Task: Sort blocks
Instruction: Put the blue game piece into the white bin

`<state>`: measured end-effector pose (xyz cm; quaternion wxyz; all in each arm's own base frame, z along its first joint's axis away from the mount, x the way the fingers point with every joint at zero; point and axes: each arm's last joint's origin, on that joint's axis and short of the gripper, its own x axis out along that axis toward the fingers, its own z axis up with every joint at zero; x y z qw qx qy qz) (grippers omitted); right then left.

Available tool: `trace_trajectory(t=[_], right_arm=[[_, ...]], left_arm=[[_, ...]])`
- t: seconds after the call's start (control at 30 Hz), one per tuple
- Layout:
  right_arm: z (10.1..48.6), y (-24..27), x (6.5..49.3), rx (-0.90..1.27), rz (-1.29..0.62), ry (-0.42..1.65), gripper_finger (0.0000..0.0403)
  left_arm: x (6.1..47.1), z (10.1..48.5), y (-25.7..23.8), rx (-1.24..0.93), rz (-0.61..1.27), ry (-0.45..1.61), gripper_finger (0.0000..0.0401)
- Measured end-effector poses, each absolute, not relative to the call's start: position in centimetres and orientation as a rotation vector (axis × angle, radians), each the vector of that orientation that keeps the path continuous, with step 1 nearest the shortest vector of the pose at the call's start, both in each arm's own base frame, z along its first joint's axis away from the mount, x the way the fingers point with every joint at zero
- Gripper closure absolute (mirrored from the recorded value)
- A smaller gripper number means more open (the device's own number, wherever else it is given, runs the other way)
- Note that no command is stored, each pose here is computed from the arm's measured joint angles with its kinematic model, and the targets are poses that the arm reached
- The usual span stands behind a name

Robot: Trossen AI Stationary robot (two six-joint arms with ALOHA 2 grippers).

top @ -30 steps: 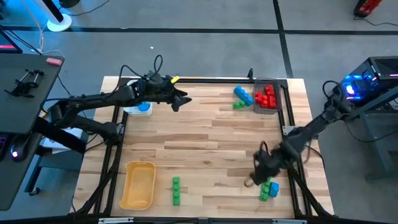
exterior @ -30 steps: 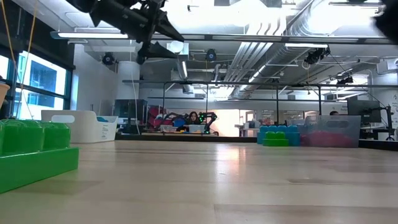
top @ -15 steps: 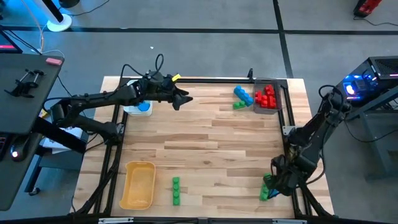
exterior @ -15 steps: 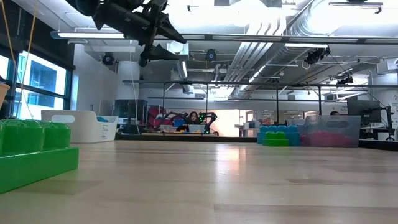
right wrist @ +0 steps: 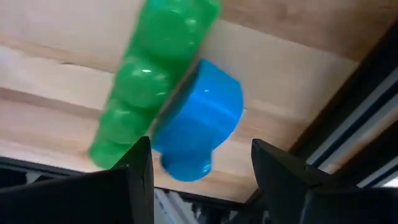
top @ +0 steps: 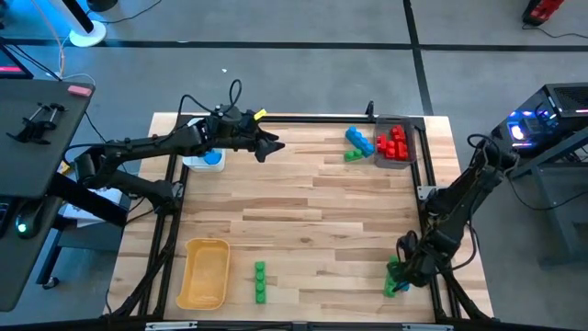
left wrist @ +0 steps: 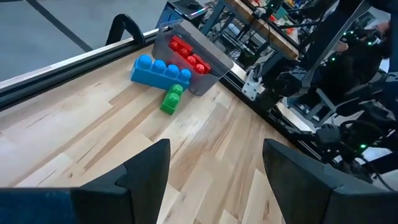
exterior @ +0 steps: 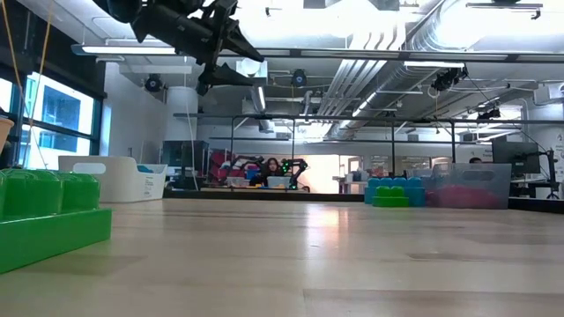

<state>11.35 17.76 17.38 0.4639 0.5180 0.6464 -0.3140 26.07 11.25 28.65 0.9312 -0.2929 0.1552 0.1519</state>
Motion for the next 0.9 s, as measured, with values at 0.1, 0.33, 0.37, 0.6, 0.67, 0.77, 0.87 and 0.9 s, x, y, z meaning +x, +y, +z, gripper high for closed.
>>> trace_trajectory(t=[0.1,0.33,0.37,0.6,0.67,0.77,0.87,0.9], right_arm=[[16.9,17.5,11.2,1.261,-0.791,1.589,0.0226],[15.9,16.7,10.8,1.209,-0.808,1.592,0.0226],[15.7,16.6,10.7,1.189,-0.798,1.597,0.0226],[15.8,17.1,11.0,1.241,-0.735,1.615,0.0226],[15.8,17.3,11.1,1.256,-0.709,1.626,0.0226],[15.9,17.5,11.1,1.267,-0.689,1.639,0.0226],[16.0,17.6,11.2,1.274,-0.669,1.648,0.0226],[16.0,17.7,11.2,1.267,-0.652,1.651,0.0226]], left_arm=[[26.1,28.6,11.2,-0.602,0.311,0.318,0.0158],[26.1,28.7,11.2,-0.602,0.312,0.317,0.0158],[26.1,28.7,11.2,-0.602,0.312,0.317,0.0158],[26.1,28.6,11.2,-0.612,0.312,0.317,0.0158],[26.1,28.7,11.2,-0.611,0.31,0.317,0.0158],[26.1,28.6,11.2,-0.611,0.31,0.317,0.0158],[26.1,28.7,11.2,-0.611,0.31,0.317,0.0158],[26.1,28.6,11.2,-0.611,0.31,0.317,0.0158]])
